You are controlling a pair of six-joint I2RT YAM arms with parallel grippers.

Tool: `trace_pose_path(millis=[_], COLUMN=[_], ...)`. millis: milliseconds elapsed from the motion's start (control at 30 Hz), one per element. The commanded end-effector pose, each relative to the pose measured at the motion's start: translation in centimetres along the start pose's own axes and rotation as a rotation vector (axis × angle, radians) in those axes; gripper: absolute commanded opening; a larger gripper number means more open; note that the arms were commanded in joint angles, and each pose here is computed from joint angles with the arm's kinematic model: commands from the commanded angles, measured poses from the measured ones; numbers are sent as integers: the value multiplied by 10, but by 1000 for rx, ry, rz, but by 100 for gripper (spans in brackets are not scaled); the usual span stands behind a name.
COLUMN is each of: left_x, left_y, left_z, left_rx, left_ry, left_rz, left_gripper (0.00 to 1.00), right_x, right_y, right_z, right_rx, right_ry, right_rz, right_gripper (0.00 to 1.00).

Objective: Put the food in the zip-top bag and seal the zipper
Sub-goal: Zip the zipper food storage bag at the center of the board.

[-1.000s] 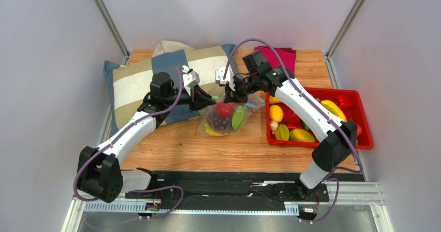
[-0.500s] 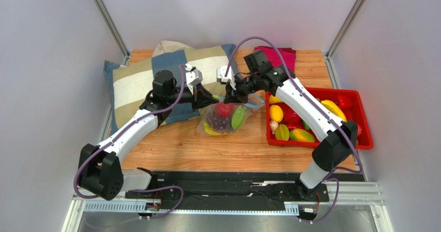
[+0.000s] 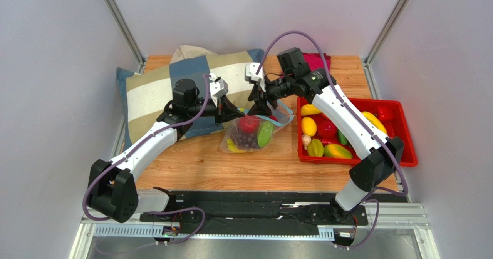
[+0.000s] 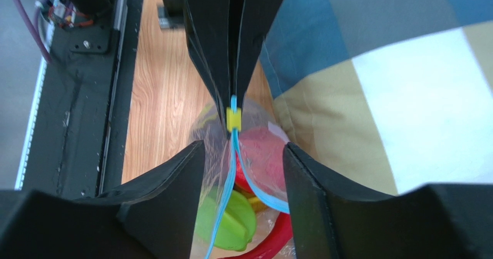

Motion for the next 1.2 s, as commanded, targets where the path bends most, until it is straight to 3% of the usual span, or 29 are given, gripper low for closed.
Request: trace_pose_path(millis=[0, 167, 500, 833, 1033, 1167], left_x=[1, 1, 0, -3, -3, -4], left_y=[18, 21, 23, 29, 30, 31], left_z=[2, 2, 2, -1, -2, -3], left_rx=[-28, -32, -33, -39, -32, -33], left_ry=[-18, -18, -21, -31, -26, -22], left_rz=[112, 125, 127, 148, 152, 153], left_gripper=[0, 0, 0, 0, 0, 0], right_x=[22, 19, 14, 6, 4, 4], right_y=[46, 44, 17, 7, 0, 1], right_z=[-21, -12, 8, 21, 23, 22], right_rx=[-161, -131, -13, 23, 45, 46], right_ry=[77, 107, 117, 87, 72, 68], right_rz=[-84, -46, -25, 0, 0, 1], right_gripper=[51, 44, 41, 36, 26, 10])
Point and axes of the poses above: each gripper's point midway between its finger pads, its own z axis out along the fingers, its own x axis along the line the jaws close on, y = z × x, the point moved 9 cm from there along -z, back along the fingers, and after that the axes turned 15 degrees about z, right-handed, at the moved point
